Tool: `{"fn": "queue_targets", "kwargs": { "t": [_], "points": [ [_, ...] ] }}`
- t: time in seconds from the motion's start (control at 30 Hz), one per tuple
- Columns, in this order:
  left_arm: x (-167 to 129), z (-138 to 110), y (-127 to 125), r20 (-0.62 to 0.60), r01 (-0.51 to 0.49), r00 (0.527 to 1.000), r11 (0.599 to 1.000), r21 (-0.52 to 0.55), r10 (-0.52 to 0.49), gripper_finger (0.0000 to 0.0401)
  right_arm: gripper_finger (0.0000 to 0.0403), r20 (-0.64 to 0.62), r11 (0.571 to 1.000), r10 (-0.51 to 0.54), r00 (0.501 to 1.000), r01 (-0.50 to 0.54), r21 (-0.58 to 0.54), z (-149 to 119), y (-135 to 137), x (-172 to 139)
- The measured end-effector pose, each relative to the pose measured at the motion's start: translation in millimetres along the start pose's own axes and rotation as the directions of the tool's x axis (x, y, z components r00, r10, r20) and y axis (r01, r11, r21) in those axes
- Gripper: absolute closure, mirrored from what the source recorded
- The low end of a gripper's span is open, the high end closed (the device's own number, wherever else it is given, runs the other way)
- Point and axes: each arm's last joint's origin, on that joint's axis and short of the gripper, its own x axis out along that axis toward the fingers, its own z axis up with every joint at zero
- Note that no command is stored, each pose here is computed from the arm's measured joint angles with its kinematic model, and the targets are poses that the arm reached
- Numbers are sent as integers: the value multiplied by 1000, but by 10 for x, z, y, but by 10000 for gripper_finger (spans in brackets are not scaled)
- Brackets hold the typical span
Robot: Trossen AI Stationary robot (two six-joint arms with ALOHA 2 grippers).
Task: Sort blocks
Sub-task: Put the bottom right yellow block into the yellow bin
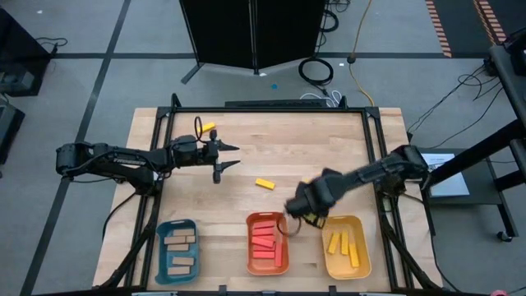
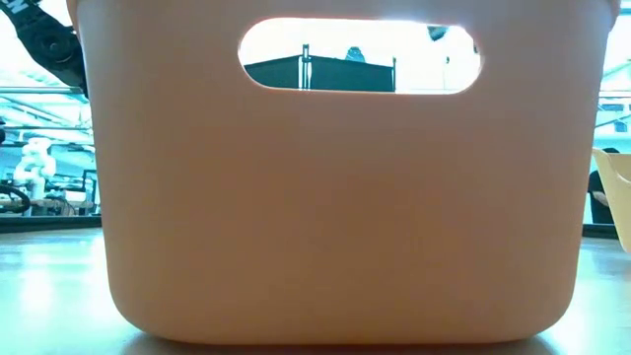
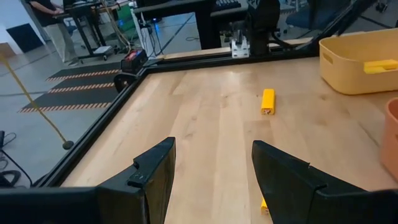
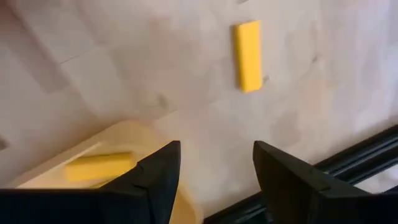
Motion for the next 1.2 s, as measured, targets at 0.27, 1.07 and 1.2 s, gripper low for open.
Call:
{"fn": "queue_targets", "kwargs": {
  "t": [0.27,1.07,1.2],
  "points": [
    [0,-6,0,-6,1,1000,1000,-1,-1,191,209,-56,999,38,998,-39,-9,319,-702,329],
    [0,-18,-3,-18,3,1000,1000,-3,-3,191,209,65,935,335,940,-323,-148,538,-1034,1340],
    [0,-18,-3,-19,3,1000,1000,-3,-3,191,209,76,933,335,939,-320,-166,537,-1030,1368]
  ]
}}
